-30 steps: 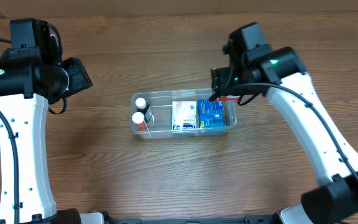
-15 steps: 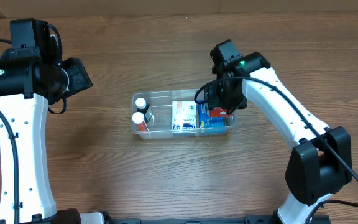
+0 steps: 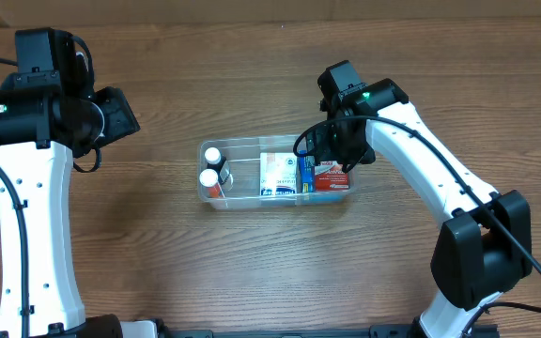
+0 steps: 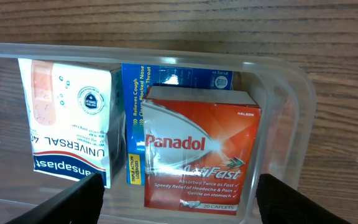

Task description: Pack container

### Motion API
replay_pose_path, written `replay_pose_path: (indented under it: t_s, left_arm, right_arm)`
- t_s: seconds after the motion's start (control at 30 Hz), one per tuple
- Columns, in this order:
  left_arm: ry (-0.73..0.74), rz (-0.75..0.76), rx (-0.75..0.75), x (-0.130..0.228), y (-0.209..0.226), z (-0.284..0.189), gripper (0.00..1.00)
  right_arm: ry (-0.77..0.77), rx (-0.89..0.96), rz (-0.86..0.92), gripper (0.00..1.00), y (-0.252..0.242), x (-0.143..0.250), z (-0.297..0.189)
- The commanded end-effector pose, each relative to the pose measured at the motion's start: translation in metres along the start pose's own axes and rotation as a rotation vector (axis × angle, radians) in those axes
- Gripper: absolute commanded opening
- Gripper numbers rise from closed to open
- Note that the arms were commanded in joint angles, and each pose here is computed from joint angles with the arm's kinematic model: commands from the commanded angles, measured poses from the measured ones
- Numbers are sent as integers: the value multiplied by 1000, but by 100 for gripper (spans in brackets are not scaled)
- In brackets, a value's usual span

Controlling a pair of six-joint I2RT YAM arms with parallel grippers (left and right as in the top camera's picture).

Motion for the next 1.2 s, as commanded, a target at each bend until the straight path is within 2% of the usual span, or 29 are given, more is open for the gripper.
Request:
replay_pose_path:
  t_s: [0.0,0.1,0.2,0.27,0.3,0.37,0.4,0.53,0.7,0.8,0.97,1.17]
  left_arm:
    - [-26,5,23,-2,-3,-10,63]
    - [-26,43,23,-2,-4,-10,62]
    - [-32,86,35,-3,-10,-8,62]
    - [-29,134,44,-1,-18,-3,66]
    - [-25,159,44,-1,-23,1,70]
    - [-22,172,25,-4,-29,15,95]
    - [-15,172,19,-7,-30,22,100]
    - [55,169,-23,-8,-29,55,100]
    - [144,177,-50,1,-26,76,100]
    - [118,207,-37,0,-27,65,100]
    - [-25,279,26,1,-26,5,100]
    - [-179,348,92,25,-10,-65,100]
  right_arm:
    - [-25,6,-9,83,2,-5,-2]
    - [-121,77,-13,90,-4,-26,-29]
    - [-290,137,9,100,-14,-57,-79]
    - [-365,136,39,100,-25,-71,-102]
    - [-395,140,64,100,-35,-77,-111]
    - [-427,157,124,100,-62,-82,-120]
    - [-429,169,142,100,-76,-82,-122]
    - [-413,193,156,100,-110,-76,-125]
    - [-414,198,183,100,-118,-74,-127]
    - [-417,195,213,100,-117,-69,-133]
    - [-454,211,248,100,-114,-50,-163]
    - [-508,202,279,100,-107,-22,-190]
Point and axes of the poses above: each gripper's point midway between its finger pads, its own z axis out along the fingers, its own y axis along the line the jaws close on, x = y × z, the point moved 4 cm from there along -z, back along the fingers, and after that the axes turned 11 degrees about -z, right-handed, at the moved point
